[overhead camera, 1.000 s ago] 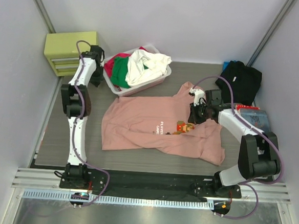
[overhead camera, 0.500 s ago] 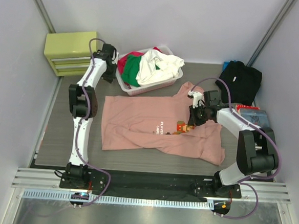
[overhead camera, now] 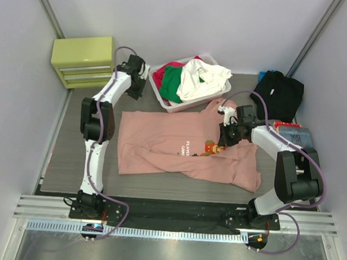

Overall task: Fold and stack the t-shirts
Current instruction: Fold the flattened tshirt in 1/3 of the way

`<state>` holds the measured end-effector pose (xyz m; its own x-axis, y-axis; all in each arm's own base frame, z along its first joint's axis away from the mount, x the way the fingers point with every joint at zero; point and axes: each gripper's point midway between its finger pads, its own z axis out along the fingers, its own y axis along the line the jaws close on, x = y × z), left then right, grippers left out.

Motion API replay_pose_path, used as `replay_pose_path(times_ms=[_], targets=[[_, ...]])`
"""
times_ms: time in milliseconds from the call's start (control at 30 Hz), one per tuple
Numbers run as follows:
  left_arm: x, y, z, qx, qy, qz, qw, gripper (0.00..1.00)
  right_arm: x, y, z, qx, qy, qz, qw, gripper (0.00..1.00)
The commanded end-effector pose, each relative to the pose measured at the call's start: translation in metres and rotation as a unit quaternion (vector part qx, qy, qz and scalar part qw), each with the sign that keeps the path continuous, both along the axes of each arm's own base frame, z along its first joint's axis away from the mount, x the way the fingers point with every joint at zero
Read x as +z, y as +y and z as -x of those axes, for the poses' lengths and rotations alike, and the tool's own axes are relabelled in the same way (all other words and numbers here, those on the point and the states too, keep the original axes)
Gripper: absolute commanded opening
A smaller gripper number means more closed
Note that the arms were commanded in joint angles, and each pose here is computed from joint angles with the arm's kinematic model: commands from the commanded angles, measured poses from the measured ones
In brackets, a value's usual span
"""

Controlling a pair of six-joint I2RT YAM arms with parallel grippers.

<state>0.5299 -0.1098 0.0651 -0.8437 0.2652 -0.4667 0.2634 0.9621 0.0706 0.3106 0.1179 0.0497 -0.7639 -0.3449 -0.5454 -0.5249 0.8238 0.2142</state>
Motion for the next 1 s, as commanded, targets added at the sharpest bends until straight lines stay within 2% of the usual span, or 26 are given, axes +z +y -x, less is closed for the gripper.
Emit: replay_pose_path(times_ms=[0,33,100,167,233,267,333,400,433,500,733,867,967], targets=[[0.051,0.078,-0.011,0.062,-0.076,-0.019,0.995,0.0,0.014,0.002,-0.006,0.005,-0.033,-0.004,0.999,0.01],[0.075,0.085,-0.011,0.067,-0.104,-0.017,0.992,0.0,0.015,0.002,-0.006,0.005,-0.034,-0.005,0.999,0.01],[0.076,0.095,0.005,0.071,-0.099,-0.014,0.992,0.0,0.015,0.003,-0.006,0.006,-0.035,-0.006,0.999,0.01],[0.098,0.075,0.025,0.045,-0.104,0.035,0.993,0.0,0.013,0.002,-0.007,0.006,-0.033,-0.004,0.999,0.01],[0.09,0.045,0.059,0.009,-0.062,0.068,0.996,0.0,0.012,0.003,-0.008,0.007,-0.03,-0.004,1.0,0.01],[0.107,0.037,0.072,-0.007,-0.075,0.07,0.995,0.0,0.012,0.002,-0.009,0.006,-0.029,-0.003,1.0,0.01],[0.095,0.007,0.102,-0.057,-0.058,0.063,0.995,0.0,0.013,0.002,-0.007,0.006,-0.03,-0.003,1.0,0.01],[0.113,-0.016,0.121,-0.092,-0.087,0.073,0.989,0.0,0.013,0.0,-0.007,0.005,-0.033,0.0,0.999,0.01],[0.105,-0.019,0.134,-0.096,-0.079,0.076,0.989,0.0,0.013,0.001,-0.007,0.006,-0.033,0.001,0.999,0.01],[0.119,-0.03,0.138,-0.103,-0.116,0.084,0.984,0.0,0.013,0.0,-0.006,0.005,-0.033,0.0,0.999,0.01],[0.093,-0.071,0.155,-0.161,-0.069,0.062,0.983,0.0,0.009,0.0,-0.006,0.006,-0.027,0.005,1.0,0.01],[0.091,-0.127,0.173,-0.266,-0.068,0.063,0.96,0.0,0.006,-0.001,-0.006,0.008,-0.025,0.007,1.0,0.01],[0.074,-0.163,0.191,-0.345,-0.024,0.088,0.934,0.0,0.004,0.0,-0.006,0.009,-0.019,0.007,1.0,0.01]])
